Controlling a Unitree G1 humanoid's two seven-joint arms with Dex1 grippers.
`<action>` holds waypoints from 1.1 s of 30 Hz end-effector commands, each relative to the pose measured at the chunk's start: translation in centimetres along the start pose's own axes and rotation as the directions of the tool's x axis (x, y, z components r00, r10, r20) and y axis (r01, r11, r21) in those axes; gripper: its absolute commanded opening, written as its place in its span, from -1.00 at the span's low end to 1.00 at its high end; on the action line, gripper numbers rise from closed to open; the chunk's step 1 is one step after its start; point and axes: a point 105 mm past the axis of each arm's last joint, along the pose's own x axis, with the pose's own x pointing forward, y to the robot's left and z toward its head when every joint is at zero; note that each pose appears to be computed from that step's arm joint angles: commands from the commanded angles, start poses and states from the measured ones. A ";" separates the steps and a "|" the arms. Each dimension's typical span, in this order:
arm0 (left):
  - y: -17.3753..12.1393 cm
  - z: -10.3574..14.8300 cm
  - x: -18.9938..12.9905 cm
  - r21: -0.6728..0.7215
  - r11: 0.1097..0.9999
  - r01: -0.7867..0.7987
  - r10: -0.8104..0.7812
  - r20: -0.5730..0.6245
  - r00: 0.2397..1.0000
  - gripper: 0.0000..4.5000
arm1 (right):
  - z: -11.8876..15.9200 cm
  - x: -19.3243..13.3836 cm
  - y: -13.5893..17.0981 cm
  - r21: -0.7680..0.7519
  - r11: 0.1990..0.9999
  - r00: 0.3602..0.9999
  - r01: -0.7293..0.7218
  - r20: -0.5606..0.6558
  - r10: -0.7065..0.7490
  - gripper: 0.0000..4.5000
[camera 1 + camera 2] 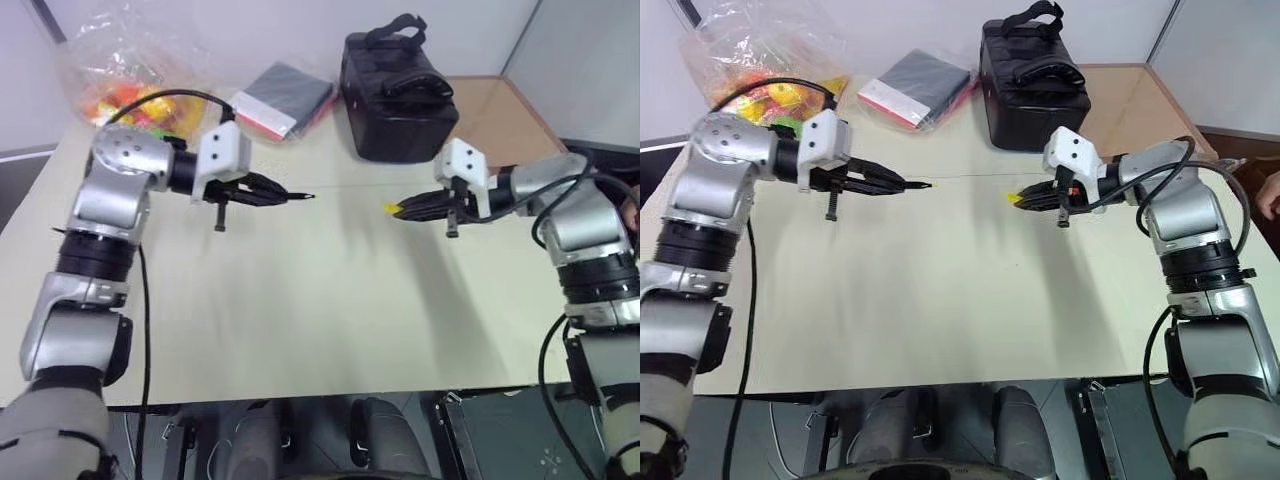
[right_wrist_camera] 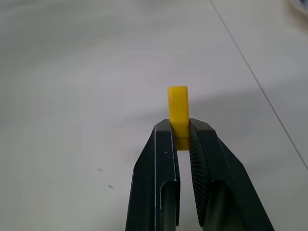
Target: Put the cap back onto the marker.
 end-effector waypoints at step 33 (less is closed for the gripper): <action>-0.7 0.6 3.5 0.005 0.999 0.039 -0.039 0.081 0.996 -1.00 | 3.1 3.1 1.2 -0.095 0.995 0.995 -0.005 0.102 0.015 -0.99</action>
